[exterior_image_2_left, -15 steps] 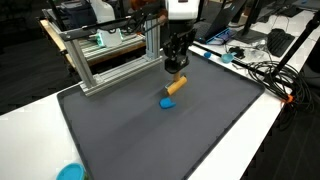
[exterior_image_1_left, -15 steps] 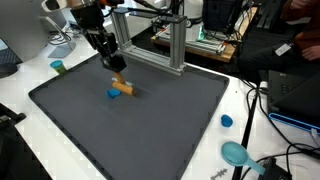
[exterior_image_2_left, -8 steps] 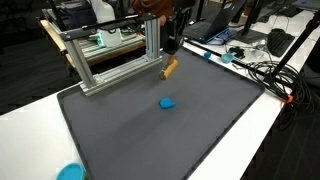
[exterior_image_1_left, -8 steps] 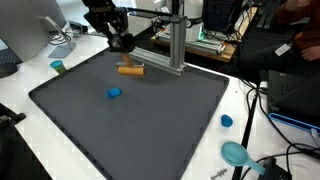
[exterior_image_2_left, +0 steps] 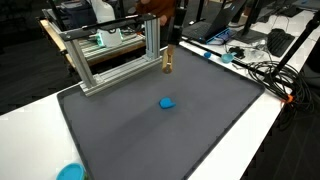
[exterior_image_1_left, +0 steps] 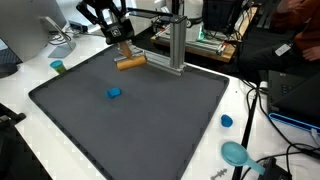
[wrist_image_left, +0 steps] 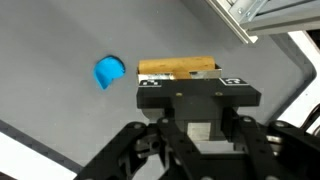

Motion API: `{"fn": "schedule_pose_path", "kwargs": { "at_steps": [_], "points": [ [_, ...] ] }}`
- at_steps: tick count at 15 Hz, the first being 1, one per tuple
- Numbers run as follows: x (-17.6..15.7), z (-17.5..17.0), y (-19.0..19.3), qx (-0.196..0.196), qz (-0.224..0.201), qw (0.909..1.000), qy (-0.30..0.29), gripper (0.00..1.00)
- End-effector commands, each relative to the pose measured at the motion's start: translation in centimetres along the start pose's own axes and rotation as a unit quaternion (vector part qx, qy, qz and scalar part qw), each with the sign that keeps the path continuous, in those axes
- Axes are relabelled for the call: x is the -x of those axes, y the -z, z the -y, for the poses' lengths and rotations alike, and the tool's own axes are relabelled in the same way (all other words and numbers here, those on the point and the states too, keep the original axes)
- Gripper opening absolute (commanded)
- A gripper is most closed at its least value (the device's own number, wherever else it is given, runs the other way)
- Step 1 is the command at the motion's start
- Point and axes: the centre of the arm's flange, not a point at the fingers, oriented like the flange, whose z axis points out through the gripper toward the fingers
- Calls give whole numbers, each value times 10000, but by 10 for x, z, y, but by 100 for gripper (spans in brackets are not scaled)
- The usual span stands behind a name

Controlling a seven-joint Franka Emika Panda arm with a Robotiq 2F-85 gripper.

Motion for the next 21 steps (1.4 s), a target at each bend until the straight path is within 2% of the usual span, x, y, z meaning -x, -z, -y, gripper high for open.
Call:
{"fn": "schedule_pose_path", "kwargs": {
  "at_steps": [1,3,4,7,8,11,15,16,17,18,19,21],
  "points": [
    [-3,-17,26,170,58,9957,905,21],
    [-1,-29,34,246,-75,9981,560,21],
    [2,-12,18,205,-36,9980,594,46],
    [4,-23,22,251,-88,9983,524,46],
    [4,-22,11,284,2,9971,705,21],
    [18,-29,-3,577,-231,9856,1571,21],
    [23,-40,-16,1389,-159,9663,2162,21],
    [26,-46,-19,1560,-103,9635,2173,21],
    [27,-49,-20,1573,-212,9626,2194,21],
    [27,-52,-20,1494,-296,9656,2106,21],
    [10,-57,-24,1391,-206,9687,2044,46],
    [14,-60,-28,1401,-216,9690,2021,46]
  ]
}}
